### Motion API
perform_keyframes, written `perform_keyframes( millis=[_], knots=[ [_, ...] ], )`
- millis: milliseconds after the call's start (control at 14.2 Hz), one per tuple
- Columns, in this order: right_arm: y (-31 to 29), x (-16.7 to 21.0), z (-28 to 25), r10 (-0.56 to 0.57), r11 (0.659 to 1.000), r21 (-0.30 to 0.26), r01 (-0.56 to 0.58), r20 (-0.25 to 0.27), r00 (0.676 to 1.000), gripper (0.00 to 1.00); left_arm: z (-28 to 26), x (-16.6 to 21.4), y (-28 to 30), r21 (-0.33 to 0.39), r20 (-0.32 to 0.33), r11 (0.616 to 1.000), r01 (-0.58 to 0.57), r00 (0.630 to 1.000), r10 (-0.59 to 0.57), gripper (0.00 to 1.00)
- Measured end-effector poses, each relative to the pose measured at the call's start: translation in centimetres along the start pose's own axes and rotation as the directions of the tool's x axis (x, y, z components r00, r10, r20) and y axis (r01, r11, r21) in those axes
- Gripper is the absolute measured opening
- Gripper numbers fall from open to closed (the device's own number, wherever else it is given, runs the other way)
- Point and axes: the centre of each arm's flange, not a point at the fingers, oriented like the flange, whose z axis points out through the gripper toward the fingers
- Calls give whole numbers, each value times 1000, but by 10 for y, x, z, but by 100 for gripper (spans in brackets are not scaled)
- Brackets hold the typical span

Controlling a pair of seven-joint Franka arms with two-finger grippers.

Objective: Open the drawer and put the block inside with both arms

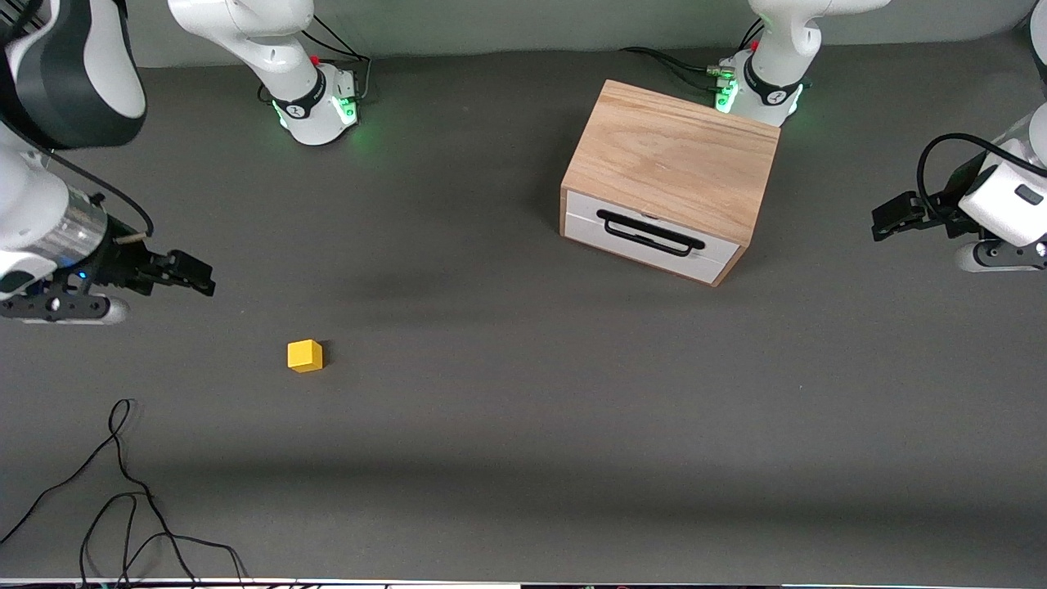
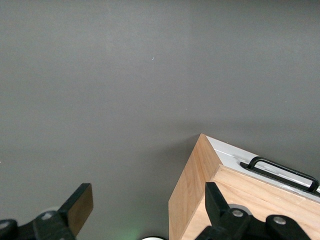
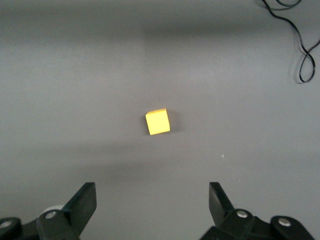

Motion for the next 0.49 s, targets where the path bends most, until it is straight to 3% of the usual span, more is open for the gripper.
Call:
perform_keyframes(
  millis=[141, 282, 494],
  knots=[
    [1, 11, 21, 3, 1000, 3, -3, 1, 1000, 100, 0, 0, 5, -10, 2, 999, 30, 1000, -30, 100],
    [1, 15, 29, 4, 1000, 3, -4, 9, 1000, 100, 0, -4, 33, -17, 5, 990, 143, 990, -143, 100],
    [1, 15, 27, 4, 1000, 4, -4, 1, 1000, 100, 1, -19, 115, -8, -3, 937, 350, 937, -350, 100]
  ],
)
